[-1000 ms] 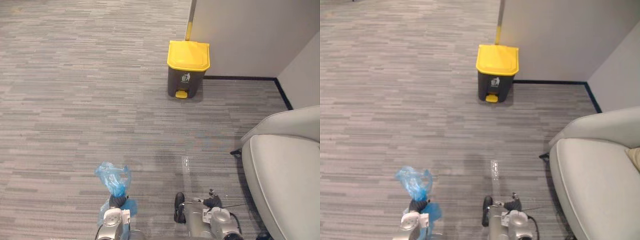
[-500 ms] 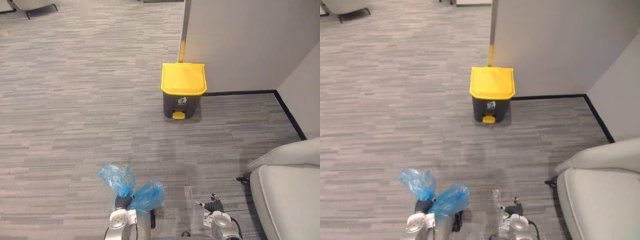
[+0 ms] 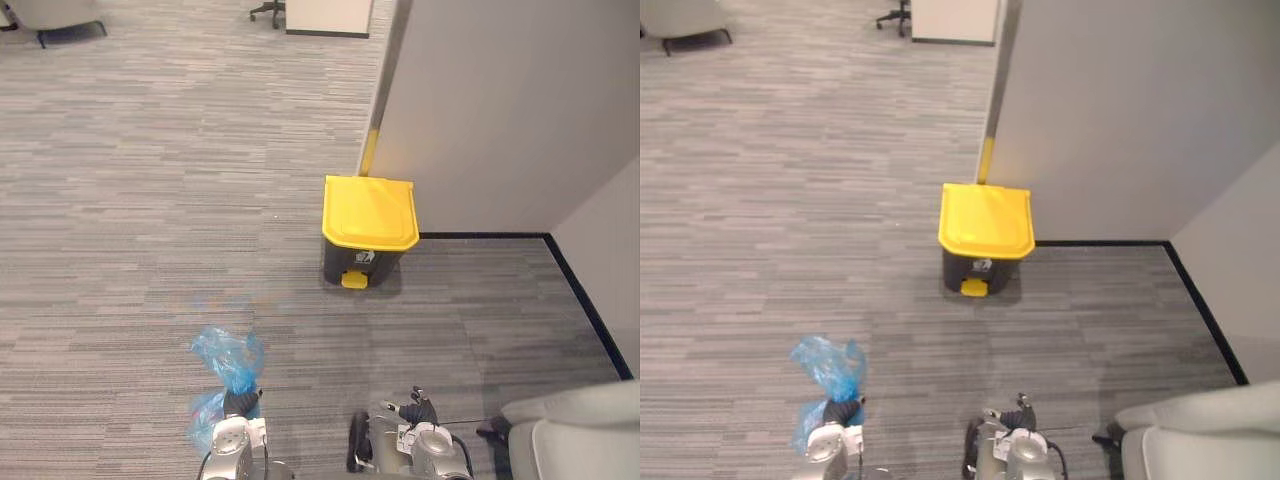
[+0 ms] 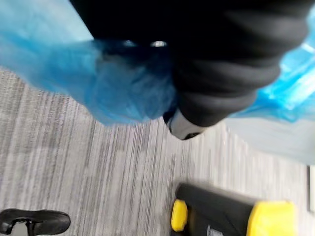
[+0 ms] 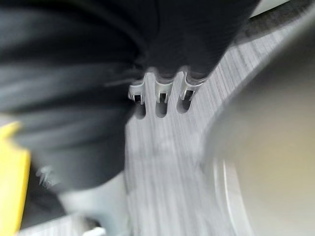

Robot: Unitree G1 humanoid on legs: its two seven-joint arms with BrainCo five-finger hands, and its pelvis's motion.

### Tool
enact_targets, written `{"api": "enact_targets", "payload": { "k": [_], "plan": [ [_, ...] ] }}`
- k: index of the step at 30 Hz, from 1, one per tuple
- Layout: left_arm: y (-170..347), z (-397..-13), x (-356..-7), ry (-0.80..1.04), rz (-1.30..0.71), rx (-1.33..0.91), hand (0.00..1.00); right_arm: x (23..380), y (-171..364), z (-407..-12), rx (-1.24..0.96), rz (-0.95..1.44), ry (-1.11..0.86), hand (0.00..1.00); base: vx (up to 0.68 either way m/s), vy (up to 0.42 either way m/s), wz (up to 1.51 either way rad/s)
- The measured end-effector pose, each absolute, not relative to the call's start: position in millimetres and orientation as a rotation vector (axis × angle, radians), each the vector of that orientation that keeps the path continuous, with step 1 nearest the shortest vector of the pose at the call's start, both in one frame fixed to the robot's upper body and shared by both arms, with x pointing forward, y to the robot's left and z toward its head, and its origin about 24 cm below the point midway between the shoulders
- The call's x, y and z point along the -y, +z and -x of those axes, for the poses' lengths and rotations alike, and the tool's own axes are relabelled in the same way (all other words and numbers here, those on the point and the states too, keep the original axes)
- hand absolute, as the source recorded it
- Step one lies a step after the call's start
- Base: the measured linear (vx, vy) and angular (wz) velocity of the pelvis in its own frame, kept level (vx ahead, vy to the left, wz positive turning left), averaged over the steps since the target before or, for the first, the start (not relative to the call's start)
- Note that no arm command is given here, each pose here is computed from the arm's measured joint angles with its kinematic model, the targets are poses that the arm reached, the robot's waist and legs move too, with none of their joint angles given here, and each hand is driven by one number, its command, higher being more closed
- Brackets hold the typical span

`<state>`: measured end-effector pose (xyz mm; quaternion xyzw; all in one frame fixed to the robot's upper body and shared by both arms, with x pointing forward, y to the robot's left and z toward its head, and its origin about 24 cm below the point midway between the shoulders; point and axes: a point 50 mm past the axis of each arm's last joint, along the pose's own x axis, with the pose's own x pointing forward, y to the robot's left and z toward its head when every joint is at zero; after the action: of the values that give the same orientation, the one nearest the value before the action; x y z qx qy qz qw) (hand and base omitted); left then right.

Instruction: Gather rubbish on tea table into small bin, then transfer packed bag to large trash can.

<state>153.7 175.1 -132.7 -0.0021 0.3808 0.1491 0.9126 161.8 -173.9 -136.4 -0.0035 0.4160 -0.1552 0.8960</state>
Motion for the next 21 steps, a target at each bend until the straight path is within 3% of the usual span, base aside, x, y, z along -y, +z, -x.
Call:
{"api": "enact_targets", "payload": {
  "k": [9,14,21],
  "plan": [
    [-130.1,-154.7,-162.9,0.301,0.072,-0.762,1.00,161.4,-138.1,-159.2,-0.872,-0.010,-0.289,0.00,0.34,-0.112,-0.03],
    [-130.7,-156.4,-158.2,0.267,0.056,-0.768,1.00,171.7,-142.8,-147.1,-0.910,-0.012,-0.333,0.00,0.28,0.180,-0.30],
    [-134.3,-149.7,-161.5,0.250,0.030,-0.794,1.00,158.6,-145.3,-140.2,-0.925,-0.026,-0.302,0.00,0.19,0.177,-0.28]
  ]
}}
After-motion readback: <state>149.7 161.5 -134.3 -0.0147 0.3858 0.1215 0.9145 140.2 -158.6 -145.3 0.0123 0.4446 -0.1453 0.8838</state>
